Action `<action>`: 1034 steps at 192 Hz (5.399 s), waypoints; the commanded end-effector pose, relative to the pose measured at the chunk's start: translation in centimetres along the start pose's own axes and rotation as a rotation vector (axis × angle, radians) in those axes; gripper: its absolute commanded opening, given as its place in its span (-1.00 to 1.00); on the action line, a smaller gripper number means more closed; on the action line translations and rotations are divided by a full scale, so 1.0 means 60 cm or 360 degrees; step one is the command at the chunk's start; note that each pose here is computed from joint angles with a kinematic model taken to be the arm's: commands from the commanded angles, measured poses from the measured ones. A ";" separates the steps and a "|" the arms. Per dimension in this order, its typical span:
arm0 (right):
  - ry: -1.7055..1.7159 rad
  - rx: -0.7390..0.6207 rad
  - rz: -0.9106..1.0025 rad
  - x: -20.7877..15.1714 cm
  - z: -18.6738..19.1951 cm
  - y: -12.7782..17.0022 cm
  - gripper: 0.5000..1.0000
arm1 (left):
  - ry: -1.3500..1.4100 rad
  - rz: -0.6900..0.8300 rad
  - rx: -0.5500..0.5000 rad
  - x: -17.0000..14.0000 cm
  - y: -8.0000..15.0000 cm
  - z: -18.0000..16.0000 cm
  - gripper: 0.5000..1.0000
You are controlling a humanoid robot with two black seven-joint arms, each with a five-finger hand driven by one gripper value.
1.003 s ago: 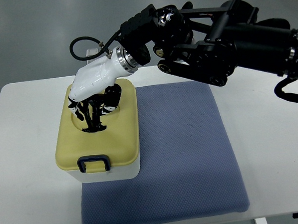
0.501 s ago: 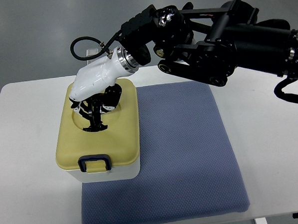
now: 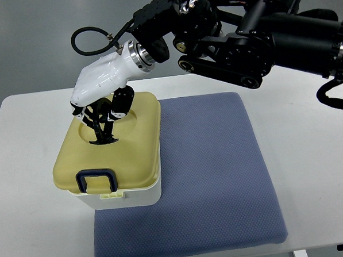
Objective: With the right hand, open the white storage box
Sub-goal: 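Lift the yellow lid up off the white box with the right hand, then carry the lid over and lower it onto the cushion pad, then open the right hand fingers and release the lid handle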
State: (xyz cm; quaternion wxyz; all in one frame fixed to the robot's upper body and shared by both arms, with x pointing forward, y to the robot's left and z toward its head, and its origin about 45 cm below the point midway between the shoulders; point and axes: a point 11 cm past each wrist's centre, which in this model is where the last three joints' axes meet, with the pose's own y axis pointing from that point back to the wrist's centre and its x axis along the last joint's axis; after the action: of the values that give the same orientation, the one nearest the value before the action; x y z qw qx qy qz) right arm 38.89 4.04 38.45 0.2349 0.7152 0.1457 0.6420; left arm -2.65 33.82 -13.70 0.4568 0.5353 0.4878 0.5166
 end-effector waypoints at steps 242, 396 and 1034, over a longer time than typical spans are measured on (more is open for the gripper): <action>-0.0207 -0.0372 0.0259 0.020 0.117 0.216 -1.00 | 0.0000 0.0000 0.0000 0.000 0.000 0.000 1.00; -0.0555 -0.0616 0.0246 -0.247 0.187 0.292 -1.00 | 0.0000 0.0000 0.0000 0.000 0.000 0.000 1.00; -0.1298 -0.0357 0.0210 -0.441 0.107 0.141 -0.68 | 0.0000 0.0000 0.0000 0.000 0.000 0.000 1.00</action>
State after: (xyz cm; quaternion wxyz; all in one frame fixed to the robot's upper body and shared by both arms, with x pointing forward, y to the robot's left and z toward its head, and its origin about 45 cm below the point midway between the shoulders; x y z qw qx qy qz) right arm 41.16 -17.32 20.51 0.3054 0.8867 -0.0759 0.3386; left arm -2.65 33.82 -13.70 0.4569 0.5352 0.4877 0.5167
